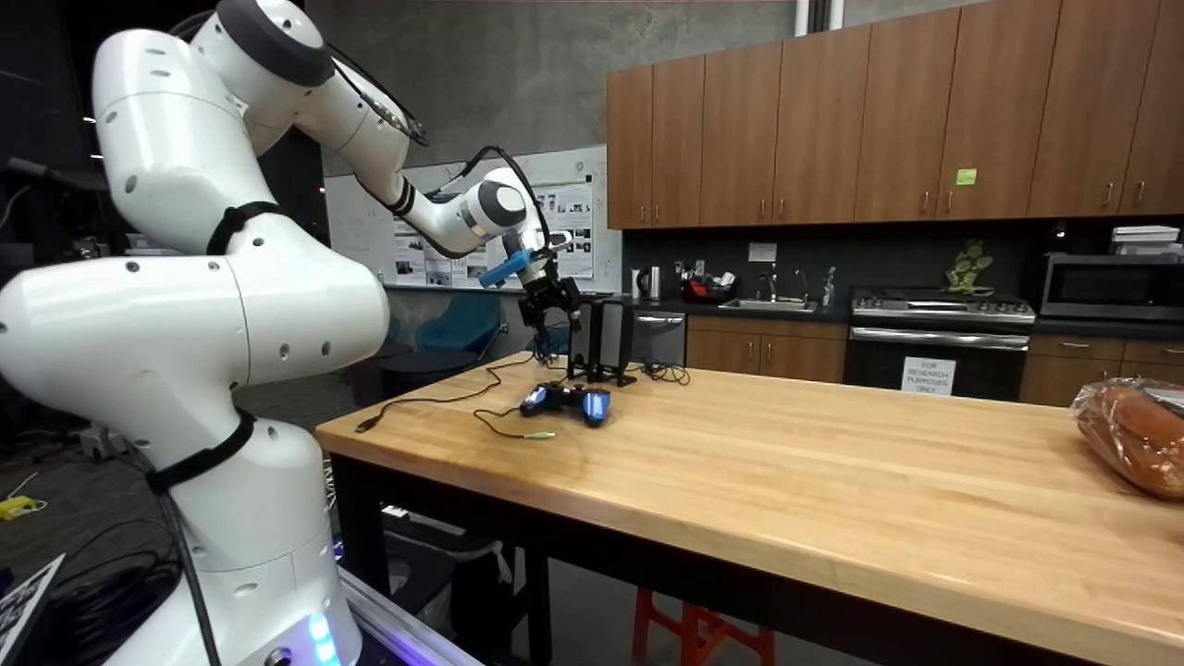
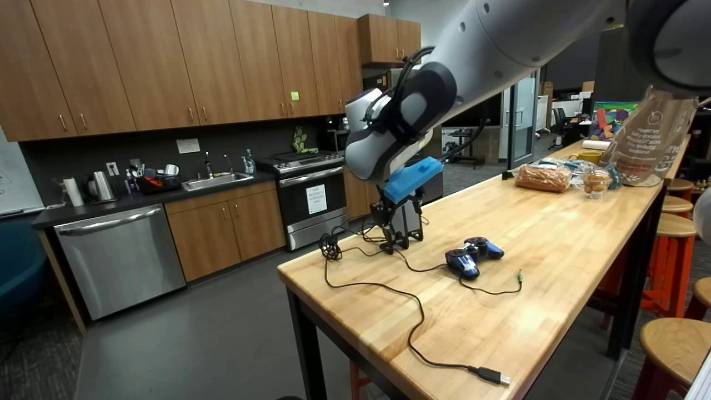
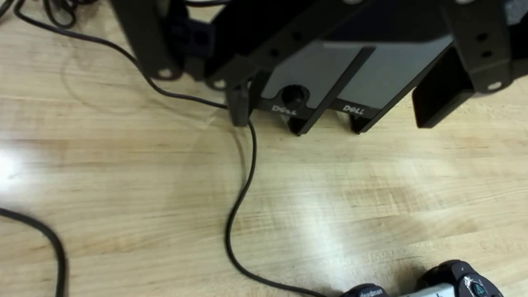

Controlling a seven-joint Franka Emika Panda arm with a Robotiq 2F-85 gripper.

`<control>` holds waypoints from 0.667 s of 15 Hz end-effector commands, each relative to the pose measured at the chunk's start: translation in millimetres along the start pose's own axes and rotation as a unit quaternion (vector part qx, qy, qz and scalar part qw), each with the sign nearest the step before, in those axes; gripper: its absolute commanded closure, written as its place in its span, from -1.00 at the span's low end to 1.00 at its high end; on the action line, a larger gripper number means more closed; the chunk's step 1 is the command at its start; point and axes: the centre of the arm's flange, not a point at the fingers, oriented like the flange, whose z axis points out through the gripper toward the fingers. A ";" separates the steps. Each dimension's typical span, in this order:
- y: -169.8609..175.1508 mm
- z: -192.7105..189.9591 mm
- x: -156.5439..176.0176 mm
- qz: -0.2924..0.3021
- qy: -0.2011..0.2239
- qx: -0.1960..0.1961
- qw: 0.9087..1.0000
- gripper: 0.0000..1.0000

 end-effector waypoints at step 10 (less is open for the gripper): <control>-5.6 30.1 22.1 -0.006 -0.011 -0.028 1.000 -1.00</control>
